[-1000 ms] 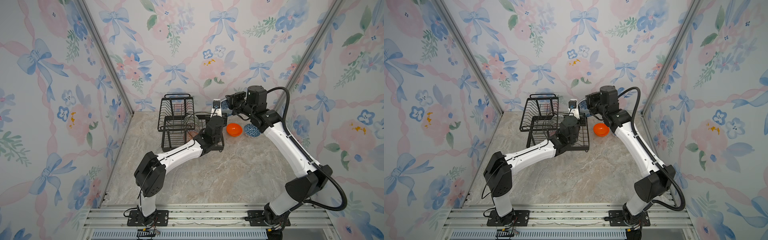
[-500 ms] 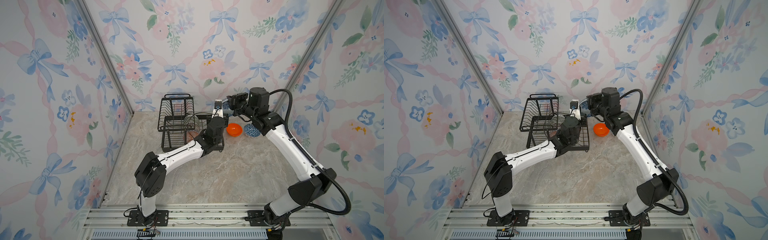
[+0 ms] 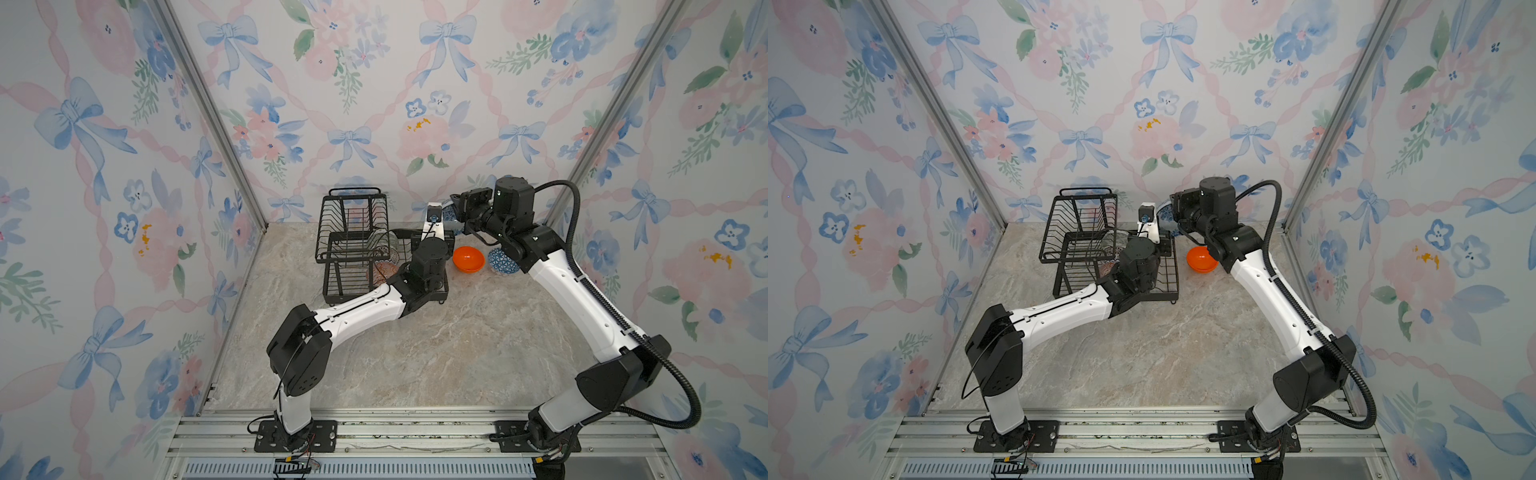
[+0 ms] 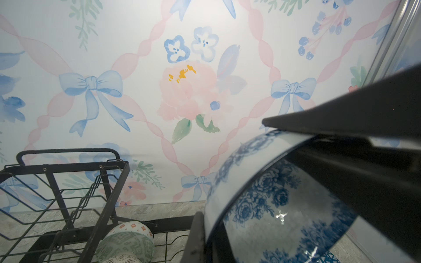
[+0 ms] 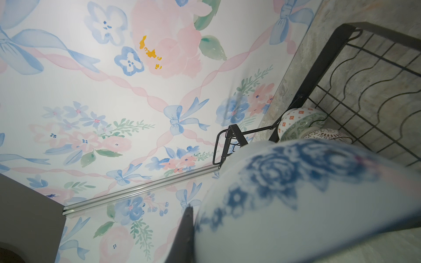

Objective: Load the bowls into the dish rack

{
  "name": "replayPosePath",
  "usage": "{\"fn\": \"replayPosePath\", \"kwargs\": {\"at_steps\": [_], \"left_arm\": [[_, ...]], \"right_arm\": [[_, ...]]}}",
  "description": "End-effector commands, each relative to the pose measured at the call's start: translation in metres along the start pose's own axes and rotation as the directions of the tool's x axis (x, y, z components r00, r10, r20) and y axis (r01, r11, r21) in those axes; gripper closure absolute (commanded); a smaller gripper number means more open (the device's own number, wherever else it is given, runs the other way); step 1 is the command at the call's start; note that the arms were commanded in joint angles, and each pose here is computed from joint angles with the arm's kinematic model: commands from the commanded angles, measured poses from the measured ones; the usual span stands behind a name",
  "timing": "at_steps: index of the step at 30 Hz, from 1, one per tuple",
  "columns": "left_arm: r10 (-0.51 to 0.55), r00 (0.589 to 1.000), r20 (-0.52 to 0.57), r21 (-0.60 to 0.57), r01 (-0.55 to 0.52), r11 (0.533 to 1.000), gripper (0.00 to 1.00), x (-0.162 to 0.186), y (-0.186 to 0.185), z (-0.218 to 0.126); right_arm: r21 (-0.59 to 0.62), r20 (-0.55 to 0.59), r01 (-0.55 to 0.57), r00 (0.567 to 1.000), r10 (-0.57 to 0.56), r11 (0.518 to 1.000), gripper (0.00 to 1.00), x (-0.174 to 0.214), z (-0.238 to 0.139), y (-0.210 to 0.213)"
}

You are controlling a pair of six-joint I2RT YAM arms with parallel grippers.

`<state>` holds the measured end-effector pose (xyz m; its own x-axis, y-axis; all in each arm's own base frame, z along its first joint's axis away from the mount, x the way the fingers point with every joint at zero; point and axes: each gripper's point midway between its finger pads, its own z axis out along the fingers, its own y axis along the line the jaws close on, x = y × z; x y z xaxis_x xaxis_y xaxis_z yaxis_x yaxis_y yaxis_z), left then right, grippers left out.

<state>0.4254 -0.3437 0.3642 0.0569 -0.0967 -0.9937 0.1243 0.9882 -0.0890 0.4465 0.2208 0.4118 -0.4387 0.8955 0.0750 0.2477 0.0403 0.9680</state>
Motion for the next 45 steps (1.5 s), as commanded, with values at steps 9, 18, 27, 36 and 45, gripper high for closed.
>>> {"fn": "replayPosePath", "kwargs": {"at_steps": [9, 18, 27, 36, 45], "left_arm": [[-0.029, 0.994, 0.109, -0.044, 0.034, 0.998, 0.97, -0.055, 0.016, -0.01], [-0.031, 0.995, 0.099, -0.076, 0.038, 0.996, 0.71, -0.051, 0.029, -0.016], [-0.047, 0.996, 0.077, -0.068, 0.052, 0.996, 0.39, -0.047, 0.039, -0.032], [-0.049, 0.998, -0.042, -0.06, 0.047, 0.997, 0.02, -0.035, 0.061, -0.055], [-0.086, 0.944, -0.319, 0.061, 0.111, 0.992, 0.02, -0.008, 0.064, -0.062]], "right_arm": [[0.02, -0.037, 0.059, 0.998, -0.058, 0.998, 1.0, 0.012, 0.01, -0.01], [-0.014, -0.066, 0.088, 0.994, -0.089, 0.996, 1.0, 0.021, 0.017, 0.001], [-0.033, -0.062, 0.112, 0.992, -0.114, 0.993, 1.0, 0.021, 0.018, 0.004], [-0.028, -0.061, 0.207, 0.976, -0.208, 0.978, 1.0, 0.016, 0.043, -0.008], [-0.061, -0.067, 0.375, 0.923, -0.379, 0.925, 1.0, 0.022, 0.061, -0.029]]}}
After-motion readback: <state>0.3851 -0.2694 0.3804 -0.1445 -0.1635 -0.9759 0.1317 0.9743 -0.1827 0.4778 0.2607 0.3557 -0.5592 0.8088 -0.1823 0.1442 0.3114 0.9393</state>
